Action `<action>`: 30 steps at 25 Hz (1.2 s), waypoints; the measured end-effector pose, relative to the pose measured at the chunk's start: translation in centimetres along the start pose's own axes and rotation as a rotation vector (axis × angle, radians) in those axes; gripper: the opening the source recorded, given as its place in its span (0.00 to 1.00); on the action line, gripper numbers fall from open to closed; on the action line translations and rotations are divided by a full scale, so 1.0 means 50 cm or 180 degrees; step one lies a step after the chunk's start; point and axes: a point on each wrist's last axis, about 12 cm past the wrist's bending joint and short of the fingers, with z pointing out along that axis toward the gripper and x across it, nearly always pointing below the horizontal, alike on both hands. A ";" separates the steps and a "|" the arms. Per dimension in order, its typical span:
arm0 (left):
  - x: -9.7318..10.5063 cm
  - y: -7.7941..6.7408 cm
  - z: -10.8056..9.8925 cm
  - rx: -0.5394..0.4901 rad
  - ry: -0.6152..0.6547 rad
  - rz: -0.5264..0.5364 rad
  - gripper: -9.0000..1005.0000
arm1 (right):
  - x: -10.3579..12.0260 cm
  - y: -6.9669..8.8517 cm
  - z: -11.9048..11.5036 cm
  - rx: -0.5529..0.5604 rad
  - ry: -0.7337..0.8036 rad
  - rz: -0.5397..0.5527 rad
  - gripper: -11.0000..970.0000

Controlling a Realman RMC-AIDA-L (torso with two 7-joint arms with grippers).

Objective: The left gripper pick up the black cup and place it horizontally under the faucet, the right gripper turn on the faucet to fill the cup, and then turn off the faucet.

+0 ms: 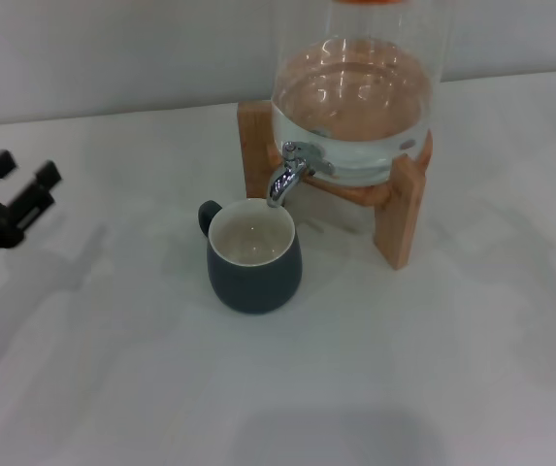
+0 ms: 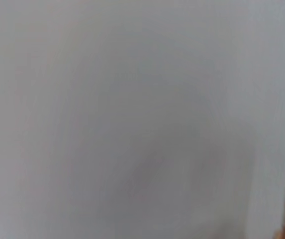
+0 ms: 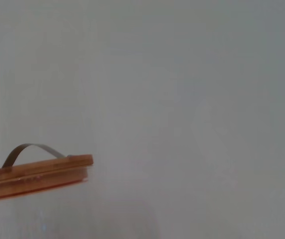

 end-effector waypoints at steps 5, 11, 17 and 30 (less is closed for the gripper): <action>-0.006 0.009 -0.007 -0.0113 -0.0131 -0.0129 0.64 | 0.000 0.010 -0.018 -0.0076 0.0029 -0.0021 0.78; -0.009 0.027 -0.013 -0.0240 -0.0195 -0.0200 0.76 | -0.008 0.037 -0.035 -0.0395 0.0088 0.0046 0.78; -0.019 0.040 -0.013 -0.0337 -0.0282 -0.0235 0.86 | 0.004 0.087 0.010 -0.0985 0.0419 0.0228 0.78; -0.025 0.058 0.001 -0.0459 -0.0374 -0.0393 0.88 | 0.016 0.238 0.206 -0.2306 0.1016 0.0213 0.78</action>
